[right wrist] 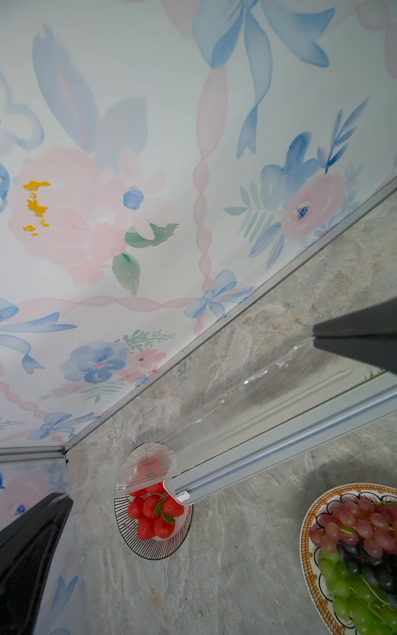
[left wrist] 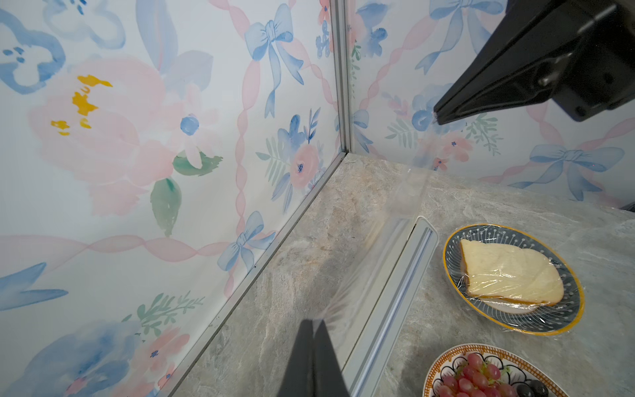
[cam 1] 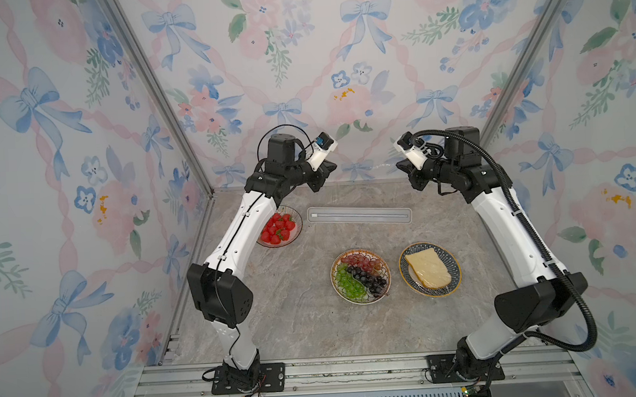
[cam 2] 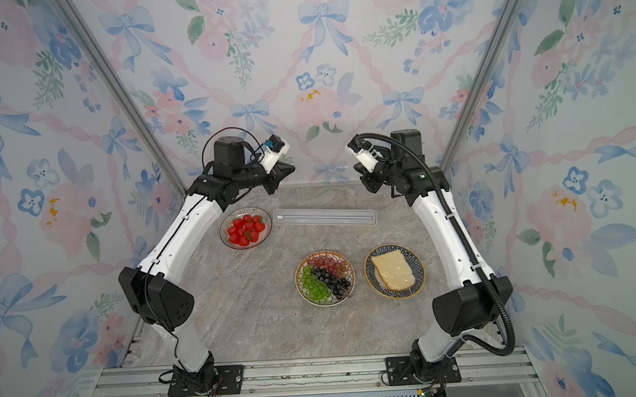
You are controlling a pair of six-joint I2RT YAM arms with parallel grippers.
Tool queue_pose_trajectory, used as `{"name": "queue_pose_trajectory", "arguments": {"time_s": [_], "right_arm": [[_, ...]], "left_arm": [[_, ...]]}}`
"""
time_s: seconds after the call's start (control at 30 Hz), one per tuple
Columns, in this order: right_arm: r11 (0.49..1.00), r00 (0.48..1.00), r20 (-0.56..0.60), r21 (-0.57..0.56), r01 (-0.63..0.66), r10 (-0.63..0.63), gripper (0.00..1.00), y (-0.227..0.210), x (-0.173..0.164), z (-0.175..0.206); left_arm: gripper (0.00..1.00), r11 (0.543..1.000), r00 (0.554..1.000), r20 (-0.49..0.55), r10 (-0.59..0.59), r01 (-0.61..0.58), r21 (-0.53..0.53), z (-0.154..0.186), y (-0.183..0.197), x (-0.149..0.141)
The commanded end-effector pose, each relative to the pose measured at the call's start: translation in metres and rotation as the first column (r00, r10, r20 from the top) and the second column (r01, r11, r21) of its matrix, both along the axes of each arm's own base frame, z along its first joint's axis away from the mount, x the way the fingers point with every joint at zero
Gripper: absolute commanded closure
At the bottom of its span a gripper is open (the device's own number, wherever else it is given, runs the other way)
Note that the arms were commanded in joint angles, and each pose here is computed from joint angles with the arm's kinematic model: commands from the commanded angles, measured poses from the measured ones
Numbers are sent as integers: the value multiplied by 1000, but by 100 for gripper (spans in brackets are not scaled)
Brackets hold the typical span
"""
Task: Wrap the plate with plastic wrap
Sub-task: Pull the plastic wrap from the plastic wrap cutting box.
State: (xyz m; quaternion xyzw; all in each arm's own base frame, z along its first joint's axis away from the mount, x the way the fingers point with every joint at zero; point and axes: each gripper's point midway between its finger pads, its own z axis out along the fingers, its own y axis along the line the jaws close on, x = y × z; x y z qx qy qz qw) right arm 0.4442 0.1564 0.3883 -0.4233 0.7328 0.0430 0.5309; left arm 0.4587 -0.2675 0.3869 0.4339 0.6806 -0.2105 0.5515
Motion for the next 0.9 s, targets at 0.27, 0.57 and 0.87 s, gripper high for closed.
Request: {"name": "queue_pose_trajectory", "arguments": {"time_s": [0.27,0.57,0.87], "right_arm": [[999,987,157,27,17,-21,100,0,-9,59],[999,984,175,28,16,-20,100,1,-11,65],[999,983,181,27,23,-27,100,1,-10,67]], "left_arm": [[100,998,991,135,25,-16,-67,67,8,-17],[100,997,989,143,32,-21,-77,74,9,-19],[100,997,988,151,33,-21,-78,78,10,-20]]}}
